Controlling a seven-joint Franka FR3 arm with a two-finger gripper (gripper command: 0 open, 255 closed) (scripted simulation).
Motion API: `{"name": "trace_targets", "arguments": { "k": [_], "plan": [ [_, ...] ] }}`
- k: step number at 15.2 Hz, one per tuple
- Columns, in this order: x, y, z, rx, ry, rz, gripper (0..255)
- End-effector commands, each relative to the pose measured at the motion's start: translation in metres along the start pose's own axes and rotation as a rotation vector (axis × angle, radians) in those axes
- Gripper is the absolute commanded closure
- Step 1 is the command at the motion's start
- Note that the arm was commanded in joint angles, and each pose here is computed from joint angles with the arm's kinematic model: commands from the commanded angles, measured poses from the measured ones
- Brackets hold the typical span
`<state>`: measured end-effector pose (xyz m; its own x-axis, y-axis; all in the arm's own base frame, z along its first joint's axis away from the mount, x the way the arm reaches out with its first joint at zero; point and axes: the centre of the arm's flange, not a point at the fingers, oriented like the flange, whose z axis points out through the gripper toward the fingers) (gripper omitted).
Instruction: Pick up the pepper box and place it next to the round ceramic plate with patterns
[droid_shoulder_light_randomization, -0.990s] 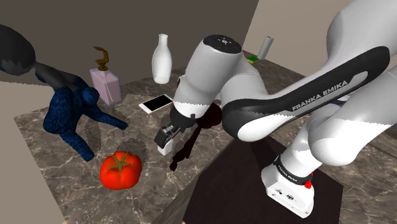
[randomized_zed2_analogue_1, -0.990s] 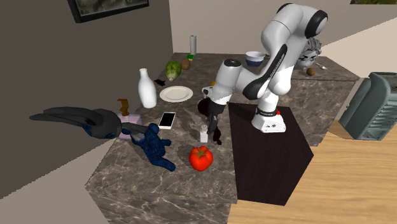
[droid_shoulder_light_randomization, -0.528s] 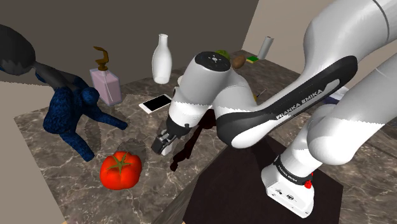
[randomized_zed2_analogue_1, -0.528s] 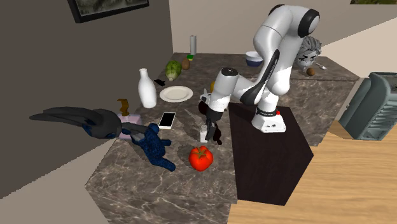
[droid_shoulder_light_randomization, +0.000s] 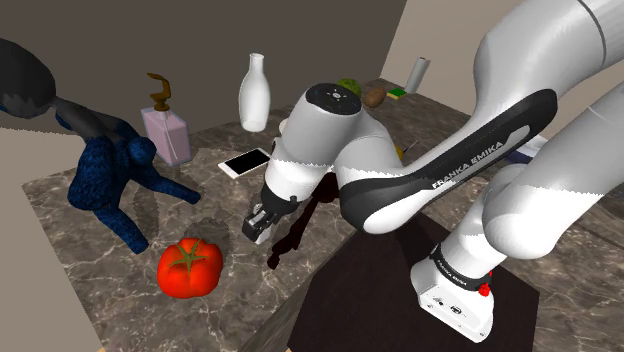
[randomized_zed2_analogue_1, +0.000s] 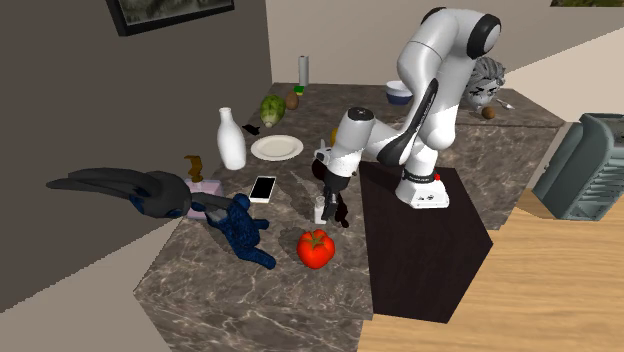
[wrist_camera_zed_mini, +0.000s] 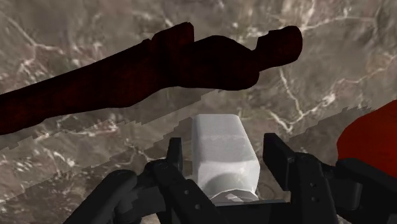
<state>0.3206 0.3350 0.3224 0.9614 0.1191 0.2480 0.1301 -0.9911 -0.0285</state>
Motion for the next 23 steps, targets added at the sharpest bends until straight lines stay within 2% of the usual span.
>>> {"name": "trace_targets", "arguments": {
  "k": [1, 9, 23],
  "plan": [
    [0.000, 0.000, 0.000, 0.000, 0.000, 0.000, 255],
    [0.000, 0.000, 0.000, 0.000, 0.000, 0.000, 255],
    [0.018, -0.002, -0.072, 0.000, 0.000, 0.000, 255]
  ]
}}
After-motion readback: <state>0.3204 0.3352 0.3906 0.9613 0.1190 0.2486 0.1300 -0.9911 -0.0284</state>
